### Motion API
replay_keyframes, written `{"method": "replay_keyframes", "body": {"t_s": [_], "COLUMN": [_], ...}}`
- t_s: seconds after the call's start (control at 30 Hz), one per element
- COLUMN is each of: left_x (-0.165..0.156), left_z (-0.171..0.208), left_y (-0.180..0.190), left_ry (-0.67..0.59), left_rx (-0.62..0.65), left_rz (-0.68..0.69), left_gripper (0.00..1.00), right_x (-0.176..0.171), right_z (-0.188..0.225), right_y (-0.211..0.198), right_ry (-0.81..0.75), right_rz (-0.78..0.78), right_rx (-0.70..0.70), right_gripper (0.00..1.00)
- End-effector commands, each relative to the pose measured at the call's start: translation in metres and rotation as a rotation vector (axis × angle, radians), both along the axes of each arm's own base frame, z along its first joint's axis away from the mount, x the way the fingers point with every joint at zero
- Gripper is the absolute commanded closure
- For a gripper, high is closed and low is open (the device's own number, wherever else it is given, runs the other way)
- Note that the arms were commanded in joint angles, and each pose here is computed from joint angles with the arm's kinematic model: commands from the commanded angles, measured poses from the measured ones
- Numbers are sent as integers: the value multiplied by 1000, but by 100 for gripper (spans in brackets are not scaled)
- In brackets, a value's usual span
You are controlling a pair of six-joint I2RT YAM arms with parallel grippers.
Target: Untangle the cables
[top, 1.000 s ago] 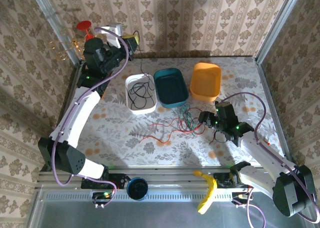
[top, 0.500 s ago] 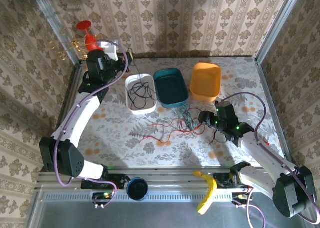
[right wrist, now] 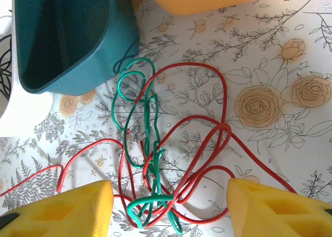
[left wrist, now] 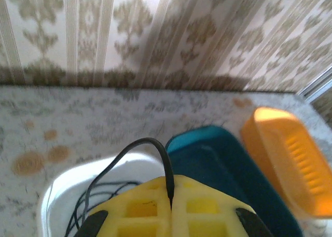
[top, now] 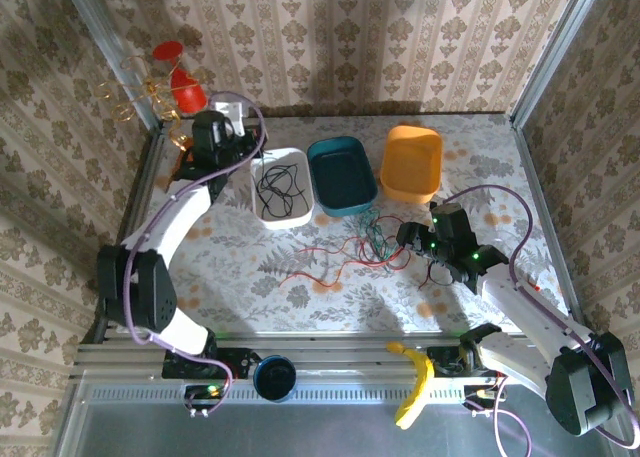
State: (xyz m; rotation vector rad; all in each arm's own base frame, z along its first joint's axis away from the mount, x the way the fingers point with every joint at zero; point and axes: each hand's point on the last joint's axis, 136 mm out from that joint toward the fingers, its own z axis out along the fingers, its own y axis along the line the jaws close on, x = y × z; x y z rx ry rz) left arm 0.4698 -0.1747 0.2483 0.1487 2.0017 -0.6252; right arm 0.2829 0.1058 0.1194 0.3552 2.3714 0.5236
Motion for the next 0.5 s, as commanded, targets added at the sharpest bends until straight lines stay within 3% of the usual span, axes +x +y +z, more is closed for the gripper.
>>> {"method": "replay_keyframes", "body": {"t_s": [0.0,0.17,0.3,0.47], "left_x": [2,5,0,-7], "left_z": [-55,-112,-130,-96], "left_y": [-8,-30,-43,-55], "left_ry": [109,232,272,175], "left_rx": [7,38,84,131], "left_rz": [-5,-43,-61,-78], "left_gripper": [100,100,99,58], "right_x": [-1,-2,-3,-3], "right_z": [3,4,4,5], "right_y": [2,0,-2,-2], "right_ry": [0,2,-1,-3], "right_rz": [24,24,20,16], "right_rx": [-14,-29,-32,-34], "right_gripper": [39,39,39,39]}}
